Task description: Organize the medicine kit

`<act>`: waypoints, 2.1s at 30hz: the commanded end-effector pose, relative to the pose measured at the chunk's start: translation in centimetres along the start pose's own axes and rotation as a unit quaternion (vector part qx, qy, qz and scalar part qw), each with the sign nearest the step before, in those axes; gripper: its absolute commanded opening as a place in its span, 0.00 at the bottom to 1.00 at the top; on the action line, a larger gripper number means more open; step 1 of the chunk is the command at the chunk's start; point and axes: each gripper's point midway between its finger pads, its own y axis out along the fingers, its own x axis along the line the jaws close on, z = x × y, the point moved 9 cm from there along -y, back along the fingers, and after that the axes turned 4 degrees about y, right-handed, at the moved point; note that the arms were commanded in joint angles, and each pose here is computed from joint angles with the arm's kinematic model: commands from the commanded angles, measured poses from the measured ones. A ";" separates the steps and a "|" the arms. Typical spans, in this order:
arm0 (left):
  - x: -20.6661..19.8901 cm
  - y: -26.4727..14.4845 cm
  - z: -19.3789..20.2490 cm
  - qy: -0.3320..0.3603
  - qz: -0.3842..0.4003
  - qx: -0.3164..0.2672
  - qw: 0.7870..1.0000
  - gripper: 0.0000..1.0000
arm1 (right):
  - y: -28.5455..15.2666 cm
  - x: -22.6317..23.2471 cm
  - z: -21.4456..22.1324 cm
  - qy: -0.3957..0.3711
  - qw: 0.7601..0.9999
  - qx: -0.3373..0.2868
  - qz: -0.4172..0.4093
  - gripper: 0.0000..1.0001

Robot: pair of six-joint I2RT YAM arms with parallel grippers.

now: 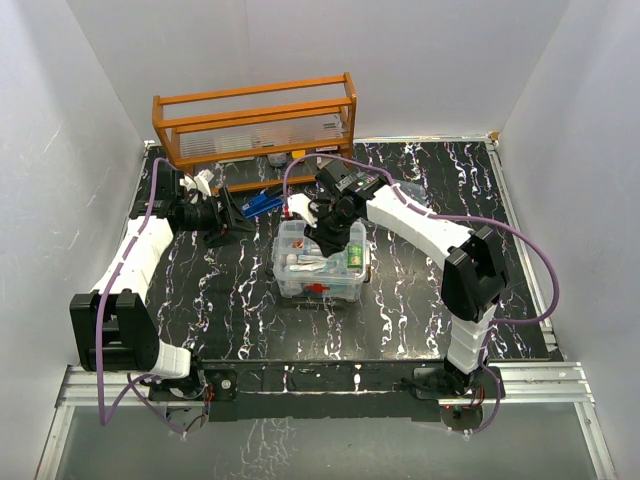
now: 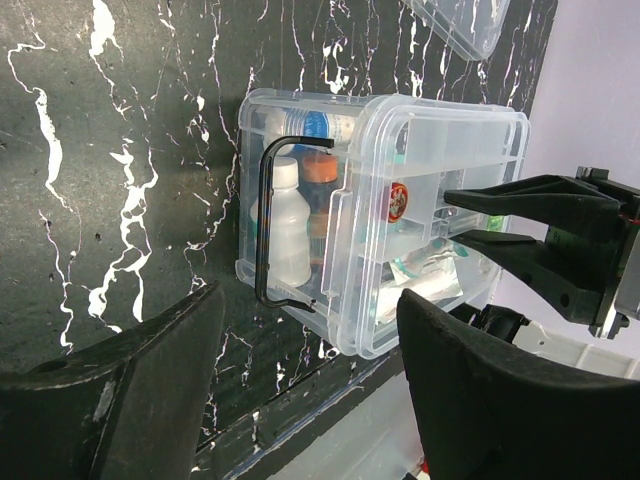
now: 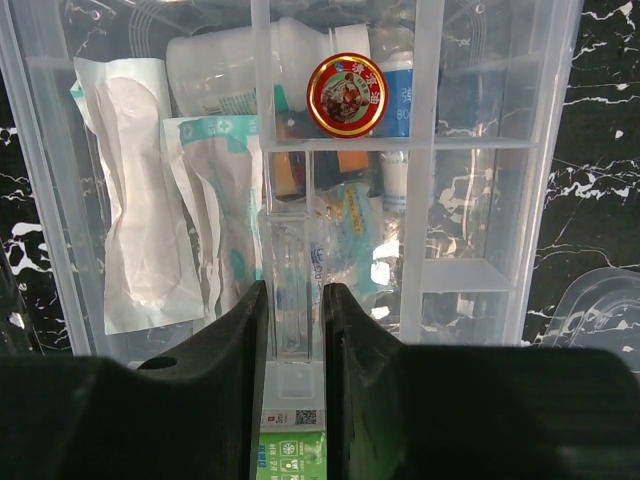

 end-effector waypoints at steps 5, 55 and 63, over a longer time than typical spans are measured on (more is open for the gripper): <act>-0.4 -0.4 0.2 0.001 0.014 0.001 1.000 0.69 | 0.1 -0.3 -1.0 -0.015 1.000 -0.018 -0.004 0.04; -1.6 -5.5 0.5 0.081 -0.107 -0.148 0.980 0.99 | -9.6 3.8 6.8 0.566 0.703 -0.303 0.308 0.82; -2.7 -3.3 2.0 0.099 0.078 -0.076 0.989 0.97 | -6.1 3.7 6.4 0.604 0.688 -0.344 0.208 0.89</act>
